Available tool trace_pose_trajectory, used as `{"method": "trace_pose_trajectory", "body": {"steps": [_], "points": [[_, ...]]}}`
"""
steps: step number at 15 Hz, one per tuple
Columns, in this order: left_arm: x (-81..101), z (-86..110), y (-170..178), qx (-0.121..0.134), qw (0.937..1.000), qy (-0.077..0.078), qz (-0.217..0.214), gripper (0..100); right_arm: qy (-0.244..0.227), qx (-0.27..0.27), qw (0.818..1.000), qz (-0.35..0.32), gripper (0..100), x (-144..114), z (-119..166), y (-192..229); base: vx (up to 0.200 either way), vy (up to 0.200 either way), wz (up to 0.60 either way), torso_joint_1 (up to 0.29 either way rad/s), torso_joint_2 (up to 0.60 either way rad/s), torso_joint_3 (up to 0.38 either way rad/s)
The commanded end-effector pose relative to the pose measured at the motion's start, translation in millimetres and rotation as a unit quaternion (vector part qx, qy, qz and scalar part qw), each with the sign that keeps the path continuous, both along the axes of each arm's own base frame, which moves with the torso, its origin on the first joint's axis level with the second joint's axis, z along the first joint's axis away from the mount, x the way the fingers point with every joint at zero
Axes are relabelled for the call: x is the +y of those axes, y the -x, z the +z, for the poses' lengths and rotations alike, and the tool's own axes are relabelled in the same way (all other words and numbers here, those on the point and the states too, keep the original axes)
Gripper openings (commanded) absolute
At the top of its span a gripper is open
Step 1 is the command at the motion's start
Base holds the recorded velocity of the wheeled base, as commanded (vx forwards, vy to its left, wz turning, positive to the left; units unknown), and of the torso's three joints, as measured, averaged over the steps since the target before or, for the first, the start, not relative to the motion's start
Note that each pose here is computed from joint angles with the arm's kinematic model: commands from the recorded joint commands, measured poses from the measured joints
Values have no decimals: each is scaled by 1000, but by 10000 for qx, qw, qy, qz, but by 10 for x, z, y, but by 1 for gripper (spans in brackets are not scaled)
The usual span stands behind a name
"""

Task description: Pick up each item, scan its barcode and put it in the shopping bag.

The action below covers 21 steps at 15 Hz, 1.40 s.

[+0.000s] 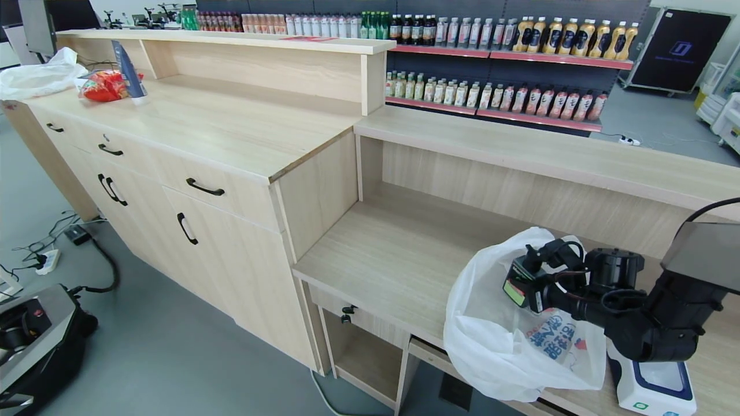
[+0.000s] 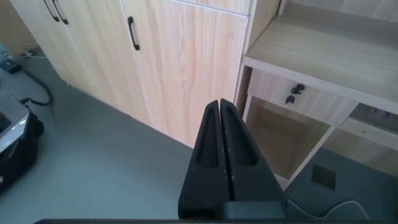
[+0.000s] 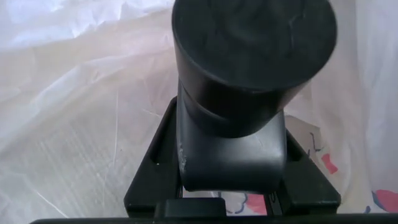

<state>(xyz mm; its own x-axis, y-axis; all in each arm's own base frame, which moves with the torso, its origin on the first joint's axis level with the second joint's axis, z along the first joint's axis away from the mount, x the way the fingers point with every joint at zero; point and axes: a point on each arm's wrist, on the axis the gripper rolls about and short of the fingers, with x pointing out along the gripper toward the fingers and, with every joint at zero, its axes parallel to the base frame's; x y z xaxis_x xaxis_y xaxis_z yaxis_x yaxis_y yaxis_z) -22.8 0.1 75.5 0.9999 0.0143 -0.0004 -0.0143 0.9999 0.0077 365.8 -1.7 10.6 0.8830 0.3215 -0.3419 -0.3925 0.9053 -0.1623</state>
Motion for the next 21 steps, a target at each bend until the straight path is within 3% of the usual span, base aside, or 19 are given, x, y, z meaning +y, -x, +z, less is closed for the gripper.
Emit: {"method": "trace_pose_trajectory", "body": {"steps": [1, 3, 4, 8, 10, 13, 17, 21], "points": [[0, 0, 0, -2, 10000, 0, 5, 0, 9, 73, 10000, 3, 0, -1, -62, -4, 0, 0, 0, 0, 0, 0], [0, 0, 0, -2, 10000, 0, 5, 0, 62, 84, 9999, 24, 0, -1, -92, -8, 0, 0, 0, 0, 0, 0], [0, 0, 0, -2, 10000, 0, 5, 0, 62, 99, 9999, 24, 100, -1, -100, -5, 0, 0, 0, 0, 0, 0], [0, 0, 0, -2, 10000, 0, 5, 0, 22, -40, 10000, 61, 100, 33, -33, -2, 0, 0, 0, 0, 0, 0], [0, 0, 0, -2, 10000, 0, 5, 0, 47, -627, 9980, 102, 100, 62, 458, 84, 0, 0, 0, 0, 0, 0], [0, 0, 0, -2, 10000, 0, 5, 0, 102, -845, 9964, -2, 100, 14, 978, 611, 0, 0, 0, 0, 0, 0], [0, 0, 0, -2, 10000, 0, 5, 0, 612, -816, 9927, -647, 100, -339, 1492, 1287, 0, 0, 0, 0, 0, 0], [0, 0, 0, -2, 10000, 0, 5, 0, 900, -848, 9833, -1339, 100, -633, 1632, 1619, 0, 0, -450, -1, 3, 1]]}}
